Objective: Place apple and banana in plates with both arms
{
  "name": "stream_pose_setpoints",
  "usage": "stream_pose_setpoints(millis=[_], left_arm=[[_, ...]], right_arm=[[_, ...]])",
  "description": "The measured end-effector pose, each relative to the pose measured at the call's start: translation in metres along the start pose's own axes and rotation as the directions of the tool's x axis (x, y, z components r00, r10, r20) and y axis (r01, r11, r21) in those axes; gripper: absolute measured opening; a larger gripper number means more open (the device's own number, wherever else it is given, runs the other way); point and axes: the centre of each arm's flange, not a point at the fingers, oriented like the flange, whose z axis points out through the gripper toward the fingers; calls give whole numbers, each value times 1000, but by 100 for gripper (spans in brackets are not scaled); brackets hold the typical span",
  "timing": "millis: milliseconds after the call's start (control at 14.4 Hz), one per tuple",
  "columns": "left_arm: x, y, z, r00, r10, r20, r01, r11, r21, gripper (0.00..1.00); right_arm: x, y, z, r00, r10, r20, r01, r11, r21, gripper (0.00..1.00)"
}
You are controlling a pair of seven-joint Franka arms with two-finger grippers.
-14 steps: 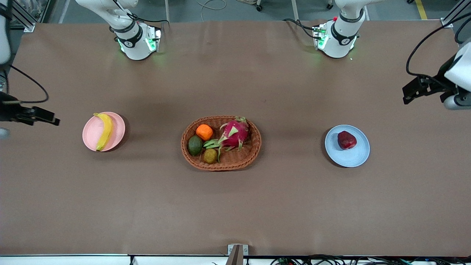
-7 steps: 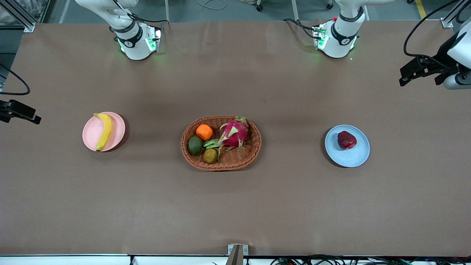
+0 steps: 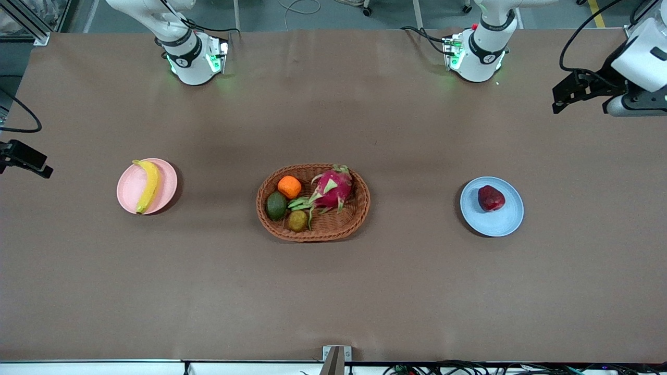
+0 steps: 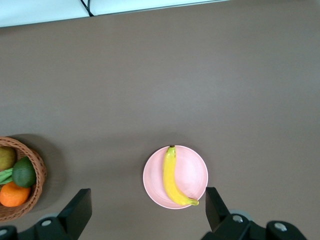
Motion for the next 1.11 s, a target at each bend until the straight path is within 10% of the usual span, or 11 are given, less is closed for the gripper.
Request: stream_pose_setpoints(millis=[1108], left_arm=[[1, -9, -2, 1000, -16, -5, 16, 1000, 2, 100]], right_arm=[[-45, 24, -2, 1000, -17, 0, 17, 1000, 7, 100]])
